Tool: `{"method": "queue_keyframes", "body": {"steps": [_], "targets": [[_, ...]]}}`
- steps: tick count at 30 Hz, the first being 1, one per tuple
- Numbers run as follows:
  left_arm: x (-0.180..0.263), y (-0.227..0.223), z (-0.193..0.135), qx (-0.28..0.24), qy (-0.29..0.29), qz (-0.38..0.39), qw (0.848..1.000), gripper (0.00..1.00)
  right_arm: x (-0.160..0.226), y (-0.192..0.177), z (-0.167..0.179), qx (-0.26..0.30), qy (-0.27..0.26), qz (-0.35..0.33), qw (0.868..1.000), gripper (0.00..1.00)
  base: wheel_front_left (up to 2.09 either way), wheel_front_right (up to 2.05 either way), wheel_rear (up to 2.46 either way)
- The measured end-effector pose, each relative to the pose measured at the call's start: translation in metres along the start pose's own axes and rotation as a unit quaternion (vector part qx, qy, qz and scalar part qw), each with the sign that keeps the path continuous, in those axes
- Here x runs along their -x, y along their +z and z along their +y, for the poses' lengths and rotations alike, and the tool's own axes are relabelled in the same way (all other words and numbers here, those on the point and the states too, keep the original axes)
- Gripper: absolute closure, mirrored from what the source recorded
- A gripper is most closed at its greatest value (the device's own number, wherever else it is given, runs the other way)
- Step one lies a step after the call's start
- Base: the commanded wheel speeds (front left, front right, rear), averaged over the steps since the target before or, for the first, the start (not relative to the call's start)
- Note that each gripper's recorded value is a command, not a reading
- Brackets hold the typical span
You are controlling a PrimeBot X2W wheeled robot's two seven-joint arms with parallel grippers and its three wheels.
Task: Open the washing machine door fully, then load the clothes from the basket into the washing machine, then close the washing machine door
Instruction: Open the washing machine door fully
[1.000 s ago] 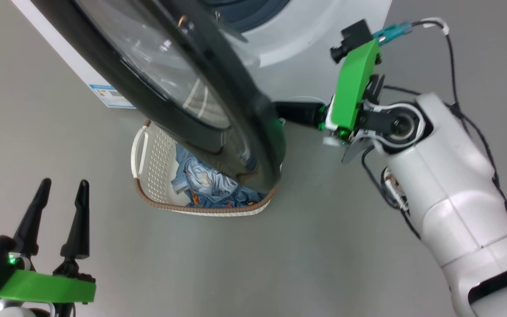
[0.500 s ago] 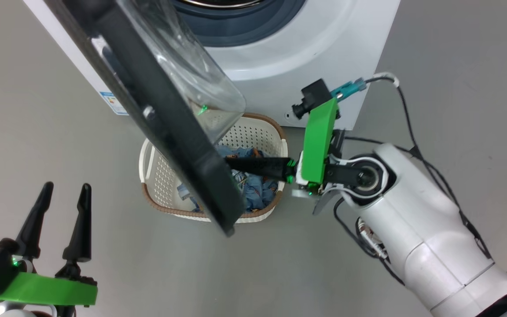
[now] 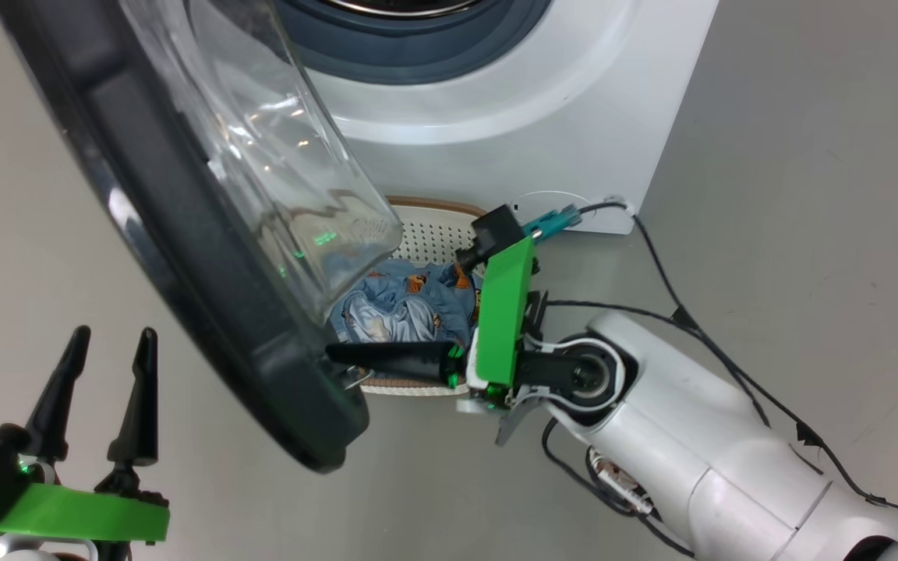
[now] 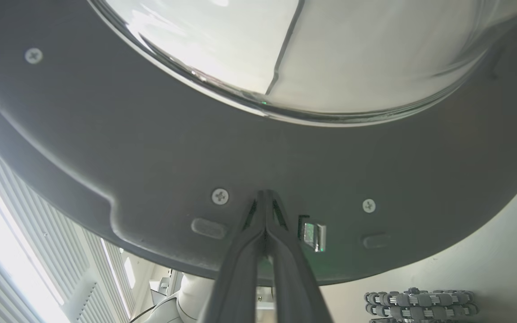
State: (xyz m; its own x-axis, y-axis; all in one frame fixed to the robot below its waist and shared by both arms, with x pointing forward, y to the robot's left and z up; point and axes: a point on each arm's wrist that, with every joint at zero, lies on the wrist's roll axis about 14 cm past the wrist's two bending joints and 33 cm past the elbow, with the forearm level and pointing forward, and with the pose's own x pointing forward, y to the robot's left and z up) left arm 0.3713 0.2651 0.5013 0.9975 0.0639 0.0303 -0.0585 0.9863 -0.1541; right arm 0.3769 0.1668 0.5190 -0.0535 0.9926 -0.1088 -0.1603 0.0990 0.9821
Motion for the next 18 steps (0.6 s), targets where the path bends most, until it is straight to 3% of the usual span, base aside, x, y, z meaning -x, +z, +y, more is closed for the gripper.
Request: {"method": "queue_keyframes", "body": {"steps": [18], "targets": [[0.005,0.008,0.003,-0.002,0.008,-0.013,1.000,0.00,-0.007,-0.010,0.027,-0.023,0.025,-0.028,0.999,1.00,0.00,0.00,0.00]]}}
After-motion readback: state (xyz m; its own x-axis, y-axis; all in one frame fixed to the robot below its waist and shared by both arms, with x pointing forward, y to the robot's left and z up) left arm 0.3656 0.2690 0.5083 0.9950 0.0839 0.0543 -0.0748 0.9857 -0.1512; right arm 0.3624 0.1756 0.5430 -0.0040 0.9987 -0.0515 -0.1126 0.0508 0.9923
